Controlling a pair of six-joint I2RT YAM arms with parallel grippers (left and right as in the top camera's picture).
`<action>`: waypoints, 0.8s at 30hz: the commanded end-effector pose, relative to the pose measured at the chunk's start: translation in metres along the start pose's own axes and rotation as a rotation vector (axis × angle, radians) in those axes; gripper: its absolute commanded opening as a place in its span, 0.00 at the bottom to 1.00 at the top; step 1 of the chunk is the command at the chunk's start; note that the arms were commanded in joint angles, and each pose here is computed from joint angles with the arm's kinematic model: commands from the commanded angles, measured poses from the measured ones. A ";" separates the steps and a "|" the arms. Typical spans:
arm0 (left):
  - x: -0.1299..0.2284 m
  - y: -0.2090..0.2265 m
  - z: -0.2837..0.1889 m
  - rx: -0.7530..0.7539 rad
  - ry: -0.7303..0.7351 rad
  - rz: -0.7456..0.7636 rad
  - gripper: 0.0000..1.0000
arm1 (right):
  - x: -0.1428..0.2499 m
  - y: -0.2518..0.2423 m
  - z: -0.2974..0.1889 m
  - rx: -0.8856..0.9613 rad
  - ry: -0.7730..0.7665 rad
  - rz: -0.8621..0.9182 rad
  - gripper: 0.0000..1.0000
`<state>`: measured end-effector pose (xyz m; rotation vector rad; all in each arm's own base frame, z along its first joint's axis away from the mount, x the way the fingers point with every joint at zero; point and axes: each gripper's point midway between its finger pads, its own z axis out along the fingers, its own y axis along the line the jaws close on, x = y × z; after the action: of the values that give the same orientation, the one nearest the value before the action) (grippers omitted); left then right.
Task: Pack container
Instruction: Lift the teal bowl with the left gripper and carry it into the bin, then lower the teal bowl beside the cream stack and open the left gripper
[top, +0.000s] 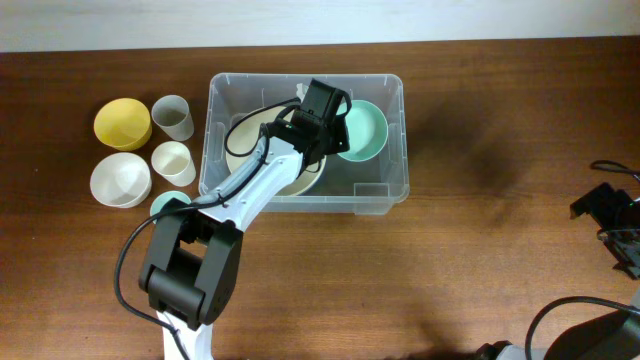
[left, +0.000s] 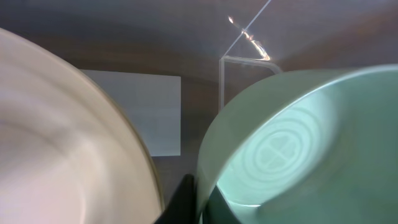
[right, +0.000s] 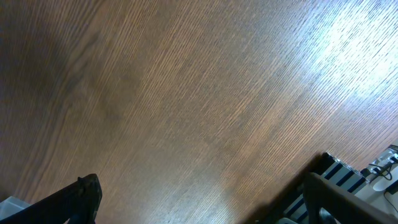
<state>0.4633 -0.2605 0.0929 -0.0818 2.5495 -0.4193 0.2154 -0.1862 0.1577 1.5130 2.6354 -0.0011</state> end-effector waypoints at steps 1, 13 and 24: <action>0.001 0.003 0.003 -0.002 0.009 0.028 0.09 | 0.000 -0.001 0.002 0.003 0.004 0.014 0.99; 0.006 0.006 0.005 -0.013 0.026 0.029 0.09 | 0.000 -0.001 0.002 0.004 0.004 0.014 0.99; 0.013 0.006 0.005 -0.021 0.048 0.034 0.14 | 0.000 -0.001 0.002 0.004 0.004 0.014 0.99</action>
<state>0.4574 -0.2573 0.0880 -0.0647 2.5807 -0.3941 0.2153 -0.1862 0.1577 1.5127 2.6360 -0.0011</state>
